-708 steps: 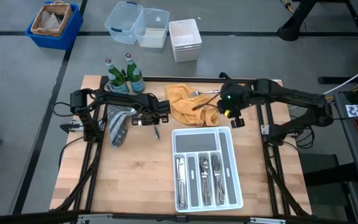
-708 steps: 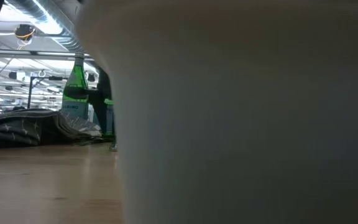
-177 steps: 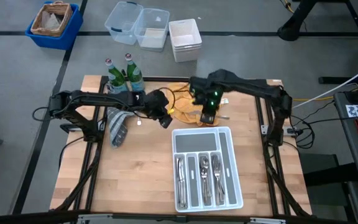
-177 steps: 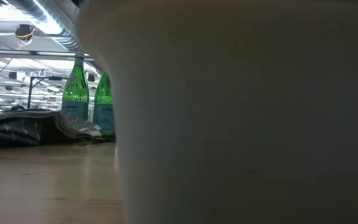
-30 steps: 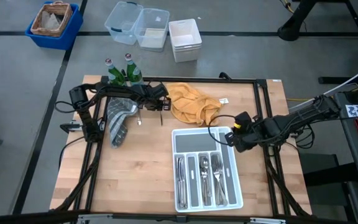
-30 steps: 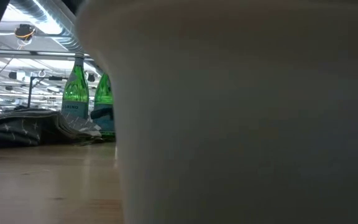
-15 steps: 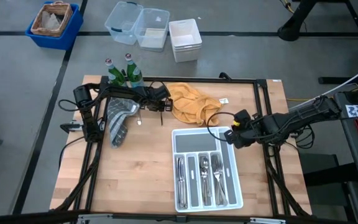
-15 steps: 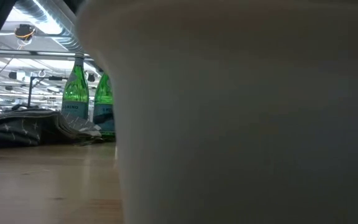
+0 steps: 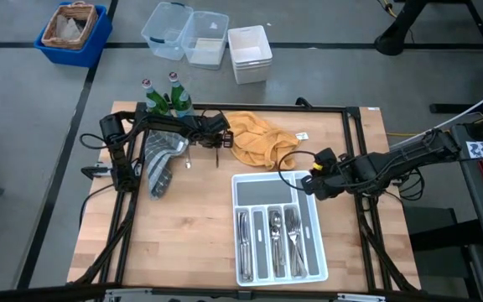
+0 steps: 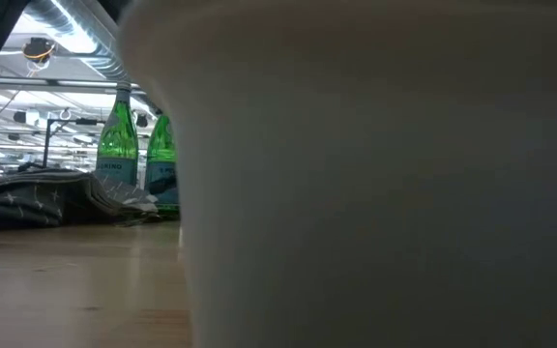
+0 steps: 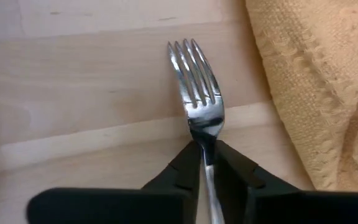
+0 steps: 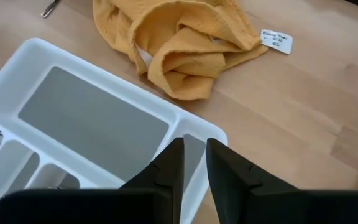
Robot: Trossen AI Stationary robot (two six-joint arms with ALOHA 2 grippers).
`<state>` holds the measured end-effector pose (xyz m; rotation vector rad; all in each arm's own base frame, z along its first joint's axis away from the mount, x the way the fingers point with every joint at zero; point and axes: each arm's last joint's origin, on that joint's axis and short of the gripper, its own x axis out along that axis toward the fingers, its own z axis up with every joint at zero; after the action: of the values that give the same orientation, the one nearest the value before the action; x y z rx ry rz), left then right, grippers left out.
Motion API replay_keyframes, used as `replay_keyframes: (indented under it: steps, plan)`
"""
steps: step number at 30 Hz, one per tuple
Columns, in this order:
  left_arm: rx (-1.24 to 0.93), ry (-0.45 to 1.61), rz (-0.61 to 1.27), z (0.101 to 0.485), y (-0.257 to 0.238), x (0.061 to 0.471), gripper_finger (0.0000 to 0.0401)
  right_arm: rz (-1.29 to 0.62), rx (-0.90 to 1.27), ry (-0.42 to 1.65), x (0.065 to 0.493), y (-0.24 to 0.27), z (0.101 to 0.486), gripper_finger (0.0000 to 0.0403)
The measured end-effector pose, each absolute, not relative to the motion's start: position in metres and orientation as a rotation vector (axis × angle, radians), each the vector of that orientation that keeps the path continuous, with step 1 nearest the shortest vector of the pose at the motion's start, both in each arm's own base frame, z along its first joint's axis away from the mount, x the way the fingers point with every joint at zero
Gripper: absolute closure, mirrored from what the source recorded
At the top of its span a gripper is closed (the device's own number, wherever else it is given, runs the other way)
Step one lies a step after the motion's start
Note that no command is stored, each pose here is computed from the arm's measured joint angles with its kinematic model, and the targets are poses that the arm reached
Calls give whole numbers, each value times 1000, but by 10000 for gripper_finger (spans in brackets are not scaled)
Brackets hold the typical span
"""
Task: Sort silverware
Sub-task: Put the fork into the silverware tray
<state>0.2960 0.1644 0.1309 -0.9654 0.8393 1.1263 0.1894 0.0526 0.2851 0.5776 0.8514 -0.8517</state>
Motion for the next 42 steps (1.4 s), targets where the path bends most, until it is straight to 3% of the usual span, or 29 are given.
replay_keyframes:
  steps: [4, 16, 28, 35, 42]
  plan:
    - [-936, 860, 1121, 129, 165, 296, 394, -847, 585, 844, 190, 53, 285, 331]
    - [-957, 891, 1064, 127, 164, 296, 398, -831, 602, 881, 190, 54, 285, 331]
    - [-1027, 824, 863, 169, 151, 295, 401, -799, 554, 915, 189, 54, 284, 331]
    - [-1100, 829, 678, 187, 110, 308, 401, -785, 508, 960, 186, 53, 284, 331]
    - [-1216, 774, 490, 204, 29, 333, 401, -772, 454, 1061, 179, 52, 282, 331]
